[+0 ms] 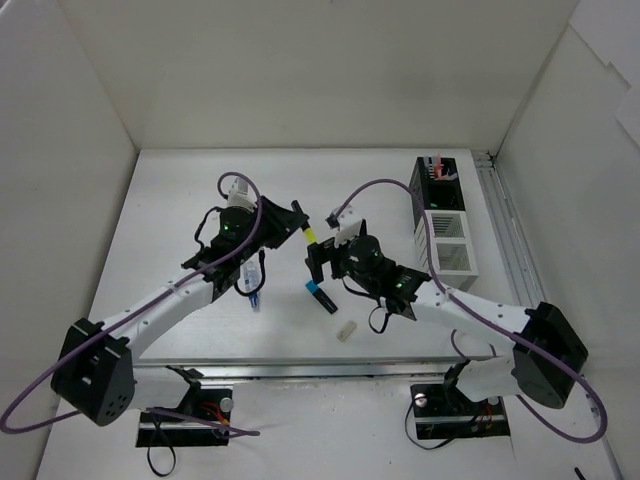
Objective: Sort the stationery into containers
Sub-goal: Pick up the pen from the center of the board, then place the pen in the storage box, then pick up the pen from the center of the board, then place the pen in the storage box, then pick up the stationery from the center of the board, then place the stationery in the storage box.
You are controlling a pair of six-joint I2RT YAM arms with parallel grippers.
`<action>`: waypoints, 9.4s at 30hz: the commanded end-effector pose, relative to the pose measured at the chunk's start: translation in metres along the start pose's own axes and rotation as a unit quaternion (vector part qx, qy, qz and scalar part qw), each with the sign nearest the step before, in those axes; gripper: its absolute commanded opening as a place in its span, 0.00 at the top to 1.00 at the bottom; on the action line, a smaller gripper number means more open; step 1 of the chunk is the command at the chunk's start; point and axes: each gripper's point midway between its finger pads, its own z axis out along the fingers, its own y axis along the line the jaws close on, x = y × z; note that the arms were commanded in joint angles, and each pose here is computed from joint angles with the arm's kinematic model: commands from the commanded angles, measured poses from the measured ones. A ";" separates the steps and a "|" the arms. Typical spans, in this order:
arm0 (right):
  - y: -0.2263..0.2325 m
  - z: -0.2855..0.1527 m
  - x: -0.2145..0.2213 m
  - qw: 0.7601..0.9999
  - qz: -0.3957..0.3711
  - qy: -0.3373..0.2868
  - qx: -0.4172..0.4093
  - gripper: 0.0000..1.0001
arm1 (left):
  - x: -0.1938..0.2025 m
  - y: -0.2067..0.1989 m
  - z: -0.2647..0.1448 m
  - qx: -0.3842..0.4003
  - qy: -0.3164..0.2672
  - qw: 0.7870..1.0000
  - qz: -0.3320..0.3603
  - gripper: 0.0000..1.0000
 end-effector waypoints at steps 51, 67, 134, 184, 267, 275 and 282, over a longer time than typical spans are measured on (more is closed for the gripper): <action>-0.077 0.004 -0.083 0.974 -0.182 0.067 0.118 1.00 | -0.064 -0.041 -0.085 -0.026 -0.130 0.979 0.155 0.01; -0.262 -0.109 -0.063 0.833 -0.319 0.392 0.225 1.00 | -0.100 0.069 -0.129 -0.241 -0.107 0.929 0.259 0.01; 0.016 0.061 0.136 0.928 -0.114 0.354 0.015 0.38 | -0.041 0.145 -0.172 -0.285 -0.045 0.943 0.163 0.00; -0.401 -0.011 -0.103 0.882 0.016 -0.158 0.444 0.94 | -0.078 0.145 -0.140 -0.300 -0.078 0.936 0.167 0.01; -0.299 -0.091 -0.012 0.895 0.178 0.060 0.405 0.63 | 0.132 0.031 -0.039 -0.039 0.261 0.832 0.488 0.01; -0.279 -0.120 -0.036 0.906 0.170 0.014 0.388 0.02 | 0.181 0.047 -0.032 -0.017 0.314 0.805 0.503 0.01; -0.262 -0.182 -0.030 0.885 0.181 -0.042 0.427 0.02 | 0.218 0.064 -0.011 -0.031 0.349 0.776 0.524 0.01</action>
